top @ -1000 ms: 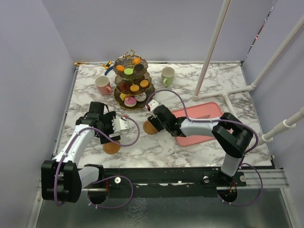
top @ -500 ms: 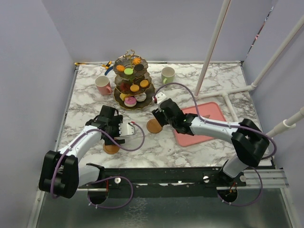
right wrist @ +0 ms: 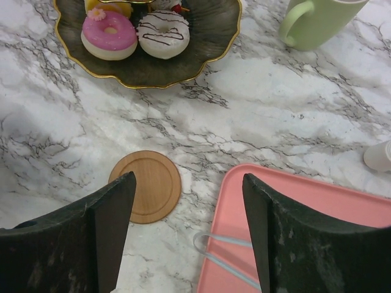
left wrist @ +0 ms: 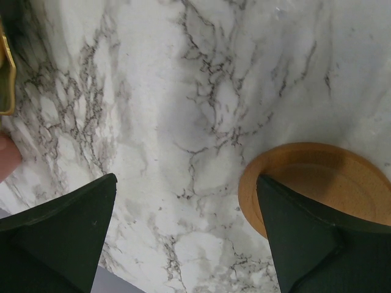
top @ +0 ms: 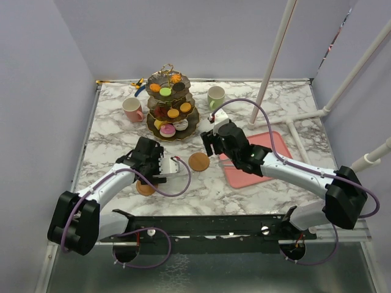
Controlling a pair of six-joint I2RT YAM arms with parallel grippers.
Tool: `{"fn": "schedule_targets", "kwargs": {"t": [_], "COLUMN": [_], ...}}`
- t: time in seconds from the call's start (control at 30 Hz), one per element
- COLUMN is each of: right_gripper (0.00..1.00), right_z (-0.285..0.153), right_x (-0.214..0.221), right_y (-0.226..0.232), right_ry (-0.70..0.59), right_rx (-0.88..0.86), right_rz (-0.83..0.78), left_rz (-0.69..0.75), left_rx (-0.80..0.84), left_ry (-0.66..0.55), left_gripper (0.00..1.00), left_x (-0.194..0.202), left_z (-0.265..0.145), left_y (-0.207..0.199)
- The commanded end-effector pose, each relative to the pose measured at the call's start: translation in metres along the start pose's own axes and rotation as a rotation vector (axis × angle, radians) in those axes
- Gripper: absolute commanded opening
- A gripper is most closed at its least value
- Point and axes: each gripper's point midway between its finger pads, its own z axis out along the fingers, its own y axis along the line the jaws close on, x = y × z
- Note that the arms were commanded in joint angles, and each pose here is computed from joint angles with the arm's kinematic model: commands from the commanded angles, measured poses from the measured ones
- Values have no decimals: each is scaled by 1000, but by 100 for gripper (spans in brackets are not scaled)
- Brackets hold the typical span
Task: Serve the afternoon tea
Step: Move the coaster to the center of the board.
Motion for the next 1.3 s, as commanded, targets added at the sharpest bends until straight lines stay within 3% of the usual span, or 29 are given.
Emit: {"fn": "schedule_targets", "kwargs": {"t": [0.0, 0.1, 0.23, 0.43, 0.63, 0.77, 1.0, 1.27], "right_gripper": [77, 89, 96, 99, 99, 99, 98, 97], "right_z": [-10, -11, -14, -17, -19, -23, -22, -17], "right_x": [5, 7, 8, 11, 13, 12, 12, 16], "right_y": [-5, -9, -18, -32, -38, -42, -46, -48], "right_ry": [17, 26, 21, 31, 33, 29, 25, 42], "right_rx": [23, 47, 97, 155, 172, 186, 191, 207], "right_rz": [29, 42, 69, 102, 115, 116, 128, 135], "left_rz": [-99, -181, -274, -349, -395, -413, -321, -83], "left_rx": [-32, -49, -60, -78, -151, -113, -22, 79], "left_ry": [-28, -49, -88, -107, -20, -78, -148, 24], "left_gripper": [99, 99, 99, 99, 99, 99, 99, 99], "left_x": [-9, -22, -44, -63, -51, -66, -83, -32], "left_z": [24, 27, 30, 34, 42, 29, -20, -22], "left_y": [3, 24, 47, 58, 75, 76, 68, 17]}}
